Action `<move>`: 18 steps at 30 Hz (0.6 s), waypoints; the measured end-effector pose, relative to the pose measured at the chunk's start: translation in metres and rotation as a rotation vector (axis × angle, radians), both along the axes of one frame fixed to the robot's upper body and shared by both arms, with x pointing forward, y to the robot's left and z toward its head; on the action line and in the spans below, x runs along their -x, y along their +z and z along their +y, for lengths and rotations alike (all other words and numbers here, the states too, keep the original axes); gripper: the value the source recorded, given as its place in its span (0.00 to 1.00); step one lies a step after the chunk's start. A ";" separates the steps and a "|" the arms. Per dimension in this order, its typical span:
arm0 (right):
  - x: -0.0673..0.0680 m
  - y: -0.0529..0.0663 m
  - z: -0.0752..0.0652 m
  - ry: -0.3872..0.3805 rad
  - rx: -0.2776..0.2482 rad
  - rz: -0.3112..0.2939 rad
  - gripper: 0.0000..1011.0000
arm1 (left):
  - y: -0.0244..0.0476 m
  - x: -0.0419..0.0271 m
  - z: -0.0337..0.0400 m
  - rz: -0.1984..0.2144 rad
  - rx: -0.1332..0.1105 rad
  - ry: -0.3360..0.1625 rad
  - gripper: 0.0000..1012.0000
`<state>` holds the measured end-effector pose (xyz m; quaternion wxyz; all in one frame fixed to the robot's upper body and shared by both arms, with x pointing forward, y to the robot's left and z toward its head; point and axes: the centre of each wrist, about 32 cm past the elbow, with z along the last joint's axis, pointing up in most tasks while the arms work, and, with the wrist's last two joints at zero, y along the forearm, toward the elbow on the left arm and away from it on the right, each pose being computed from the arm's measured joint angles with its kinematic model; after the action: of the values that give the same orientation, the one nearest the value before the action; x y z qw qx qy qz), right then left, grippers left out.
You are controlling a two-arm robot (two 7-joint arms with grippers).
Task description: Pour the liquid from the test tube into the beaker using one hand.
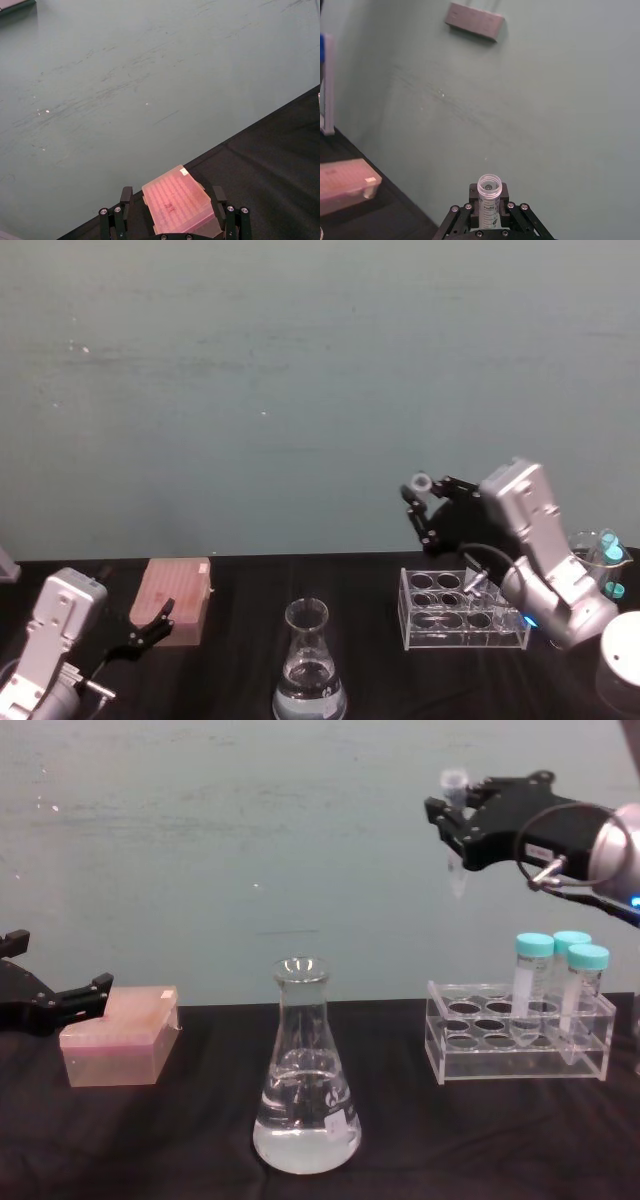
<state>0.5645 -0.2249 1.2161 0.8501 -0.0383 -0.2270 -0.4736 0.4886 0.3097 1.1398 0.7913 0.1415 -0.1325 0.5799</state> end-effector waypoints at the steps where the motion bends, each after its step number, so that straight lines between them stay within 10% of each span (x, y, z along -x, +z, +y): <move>1: 0.000 0.000 -0.002 -0.002 -0.015 0.016 0.22 | 0.0000 0.0000 0.0000 0.000 0.000 0.000 0.99; 9: 0.003 -0.012 -0.017 -0.019 -0.174 0.229 0.22 | 0.0000 0.0000 0.0000 0.000 0.000 0.000 0.99; 18: 0.004 -0.022 -0.022 -0.025 -0.205 0.329 0.22 | 0.0000 0.0000 0.0000 0.000 0.000 0.000 0.99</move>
<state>0.5602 -0.2469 1.1936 0.8694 -0.0313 -0.0350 -0.4920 0.4886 0.3097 1.1398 0.7913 0.1415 -0.1324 0.5799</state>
